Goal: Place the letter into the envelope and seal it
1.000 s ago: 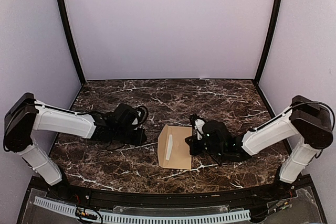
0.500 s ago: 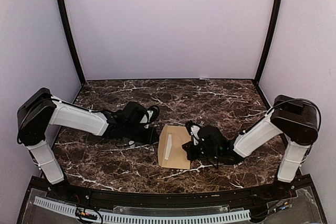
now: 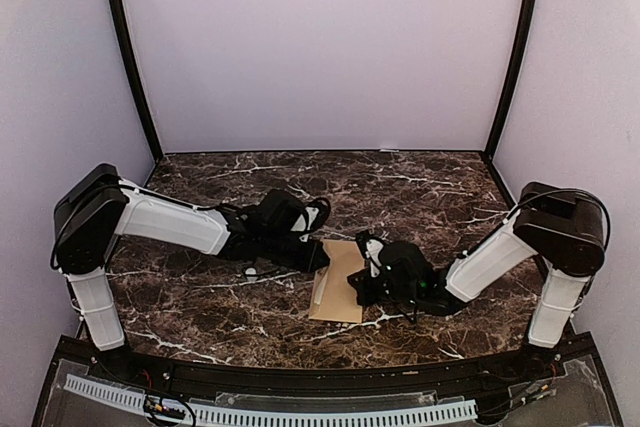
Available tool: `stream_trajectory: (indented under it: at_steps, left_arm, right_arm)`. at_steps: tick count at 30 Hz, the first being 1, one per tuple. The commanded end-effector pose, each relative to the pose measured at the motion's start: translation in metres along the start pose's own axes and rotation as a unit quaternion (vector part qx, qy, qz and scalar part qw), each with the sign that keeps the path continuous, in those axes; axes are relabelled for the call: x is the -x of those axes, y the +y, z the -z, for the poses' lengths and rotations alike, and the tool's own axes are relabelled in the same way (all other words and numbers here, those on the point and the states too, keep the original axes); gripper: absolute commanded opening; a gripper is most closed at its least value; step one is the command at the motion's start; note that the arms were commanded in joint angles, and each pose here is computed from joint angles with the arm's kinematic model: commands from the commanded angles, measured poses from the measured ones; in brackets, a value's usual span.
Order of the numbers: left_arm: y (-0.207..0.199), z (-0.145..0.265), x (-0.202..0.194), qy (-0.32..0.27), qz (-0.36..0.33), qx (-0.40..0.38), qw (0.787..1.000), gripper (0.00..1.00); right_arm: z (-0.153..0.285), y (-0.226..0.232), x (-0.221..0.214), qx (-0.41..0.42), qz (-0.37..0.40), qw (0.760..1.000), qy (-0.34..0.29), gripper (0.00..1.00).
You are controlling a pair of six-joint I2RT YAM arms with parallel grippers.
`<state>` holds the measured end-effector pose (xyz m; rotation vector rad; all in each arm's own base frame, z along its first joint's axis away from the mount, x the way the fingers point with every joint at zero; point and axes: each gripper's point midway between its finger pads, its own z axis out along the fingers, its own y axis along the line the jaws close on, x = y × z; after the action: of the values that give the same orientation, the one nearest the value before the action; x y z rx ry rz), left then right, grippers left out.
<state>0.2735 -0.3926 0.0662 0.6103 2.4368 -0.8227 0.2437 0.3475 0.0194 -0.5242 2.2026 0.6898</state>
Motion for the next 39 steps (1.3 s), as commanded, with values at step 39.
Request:
stream_trajectory:
  at_steps: [39]
  left_arm:
    - [0.016, -0.022, -0.028, -0.01, 0.01, 0.086, 0.996, 0.0]
  right_arm:
    - [-0.008, 0.037, 0.047, 0.12, -0.018, 0.992, -0.016, 0.0]
